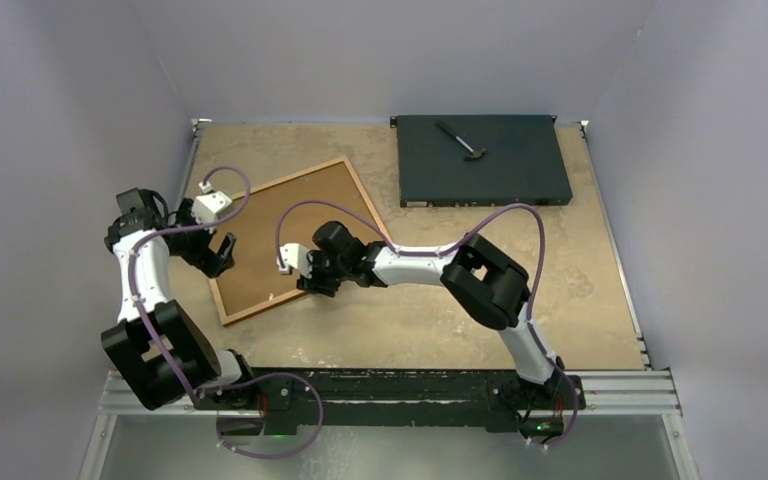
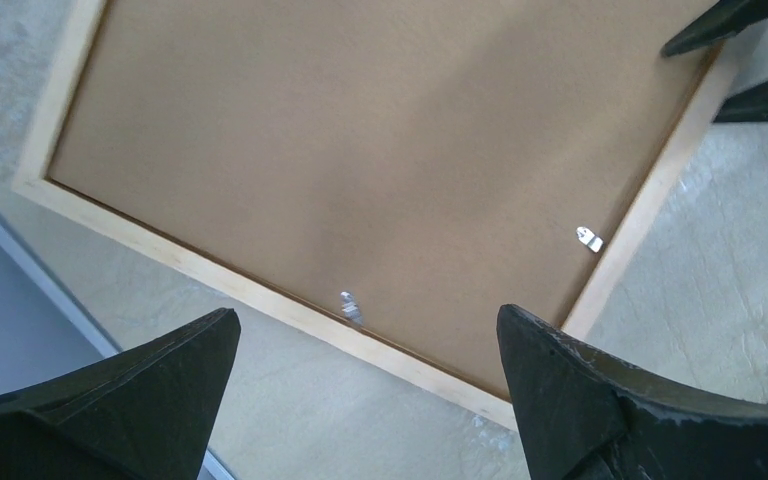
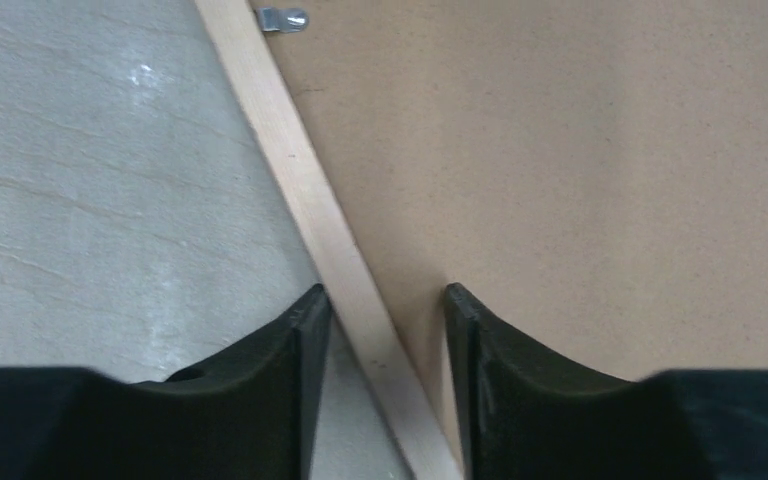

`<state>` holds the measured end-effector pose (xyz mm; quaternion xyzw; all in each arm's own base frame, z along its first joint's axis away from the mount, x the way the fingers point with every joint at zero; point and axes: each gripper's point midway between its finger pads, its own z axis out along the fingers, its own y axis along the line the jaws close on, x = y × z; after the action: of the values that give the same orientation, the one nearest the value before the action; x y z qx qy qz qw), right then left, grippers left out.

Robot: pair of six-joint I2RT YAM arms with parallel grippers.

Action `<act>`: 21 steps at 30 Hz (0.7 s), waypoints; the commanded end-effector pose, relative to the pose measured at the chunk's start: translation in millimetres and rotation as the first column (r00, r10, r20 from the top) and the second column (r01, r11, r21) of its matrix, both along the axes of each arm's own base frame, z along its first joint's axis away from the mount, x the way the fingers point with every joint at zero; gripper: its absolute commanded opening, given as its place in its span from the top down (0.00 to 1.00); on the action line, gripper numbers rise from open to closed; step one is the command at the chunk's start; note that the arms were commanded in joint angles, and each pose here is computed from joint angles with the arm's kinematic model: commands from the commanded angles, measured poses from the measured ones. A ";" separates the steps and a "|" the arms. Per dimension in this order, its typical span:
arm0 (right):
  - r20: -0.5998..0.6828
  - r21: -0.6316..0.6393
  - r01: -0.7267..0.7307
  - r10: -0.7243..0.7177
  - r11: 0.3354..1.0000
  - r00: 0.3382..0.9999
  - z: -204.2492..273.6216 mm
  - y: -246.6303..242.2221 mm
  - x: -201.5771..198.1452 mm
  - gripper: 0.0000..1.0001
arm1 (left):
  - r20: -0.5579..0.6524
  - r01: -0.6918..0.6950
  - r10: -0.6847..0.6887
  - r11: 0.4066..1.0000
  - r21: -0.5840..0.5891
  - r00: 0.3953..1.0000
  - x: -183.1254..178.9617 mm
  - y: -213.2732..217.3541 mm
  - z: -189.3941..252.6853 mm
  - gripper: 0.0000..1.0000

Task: Put the photo into the frame

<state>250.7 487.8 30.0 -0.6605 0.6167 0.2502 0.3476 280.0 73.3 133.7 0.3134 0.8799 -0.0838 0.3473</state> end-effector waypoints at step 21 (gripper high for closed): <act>-0.194 0.201 0.107 -0.068 0.974 0.979 68.1 50.0 -18.8 1.00 | 0.067 0.368 -0.391 0.902 0.225 0.918 -65.1 -32.1 -43.0 0.01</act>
<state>228.4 512.7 41.2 -0.6075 0.6520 0.3061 0.3349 212.3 37.8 80.0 0.4876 0.8076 -0.0757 0.3229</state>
